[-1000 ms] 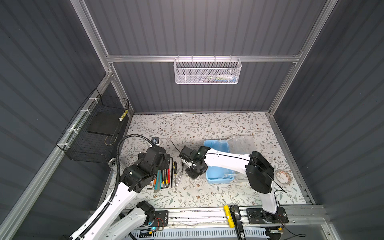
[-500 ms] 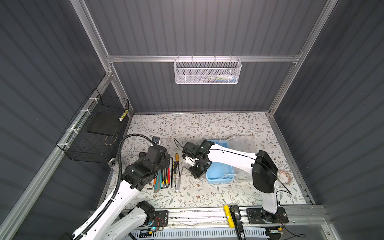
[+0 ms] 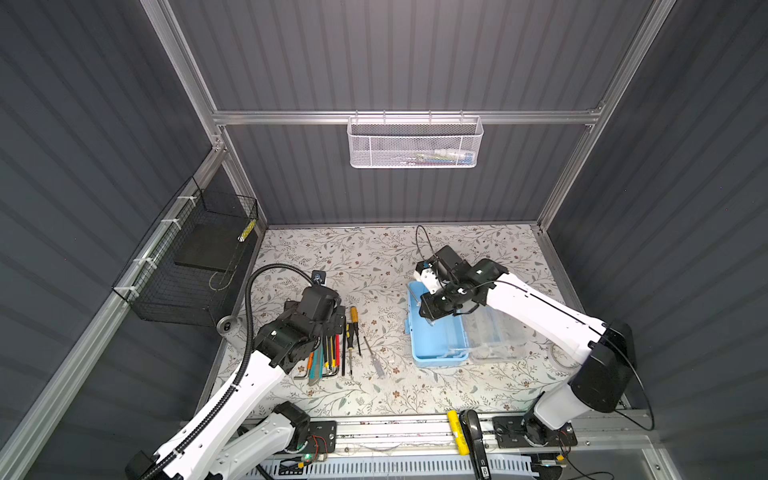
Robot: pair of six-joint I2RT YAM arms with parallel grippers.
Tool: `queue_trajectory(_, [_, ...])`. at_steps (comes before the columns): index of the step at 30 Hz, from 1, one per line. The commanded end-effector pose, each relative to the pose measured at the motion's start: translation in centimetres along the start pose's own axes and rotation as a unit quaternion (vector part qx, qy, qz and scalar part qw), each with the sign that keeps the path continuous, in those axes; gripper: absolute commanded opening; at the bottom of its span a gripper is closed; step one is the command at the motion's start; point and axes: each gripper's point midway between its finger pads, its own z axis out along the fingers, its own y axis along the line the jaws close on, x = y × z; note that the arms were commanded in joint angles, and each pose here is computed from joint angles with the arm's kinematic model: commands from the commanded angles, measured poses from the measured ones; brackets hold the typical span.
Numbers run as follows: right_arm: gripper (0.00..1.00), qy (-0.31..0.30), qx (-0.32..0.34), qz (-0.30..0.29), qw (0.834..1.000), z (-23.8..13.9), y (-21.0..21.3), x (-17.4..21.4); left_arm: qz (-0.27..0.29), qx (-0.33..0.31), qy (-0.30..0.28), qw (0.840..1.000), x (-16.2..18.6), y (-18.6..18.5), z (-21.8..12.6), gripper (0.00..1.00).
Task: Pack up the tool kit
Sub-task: 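Carry the screwdriver with the right gripper into the clear lid tray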
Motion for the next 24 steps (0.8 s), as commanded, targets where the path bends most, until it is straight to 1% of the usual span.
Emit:
queue_trajectory(1, [0.00, -0.028, 0.034, 0.022, 0.999, -1.9, -2.8, 0.1, 0.008, 0.006, 0.003, 1.000, -0.1, -0.2, 0.3, 0.99])
queue_trajectory(7, [0.00, -0.058, 0.079, 0.071, 0.993, -4.4, -7.6, 1.6, 0.010, 0.007, 0.008, 1.000, -0.1, -0.3, 0.6, 0.99])
queue_trajectory(12, [0.00, -0.064, 0.113, 0.109, 0.985, -5.4, -10.3, 3.4, 0.009, 0.007, 0.009, 1.000, 0.0, -0.2, 0.7, 1.00])
queue_trajectory(18, [0.00, -0.071, 0.128, 0.152, 0.978, -5.0, -11.7, 5.8, 0.010, 0.011, 0.016, 1.000, 0.1, -0.3, 1.0, 0.99])
queue_trajectory(24, [0.00, -0.077, 0.150, 0.176, 0.970, -4.9, -13.4, 7.5, 0.008, 0.014, 0.015, 1.000, 0.0, -0.4, 1.0, 0.99])
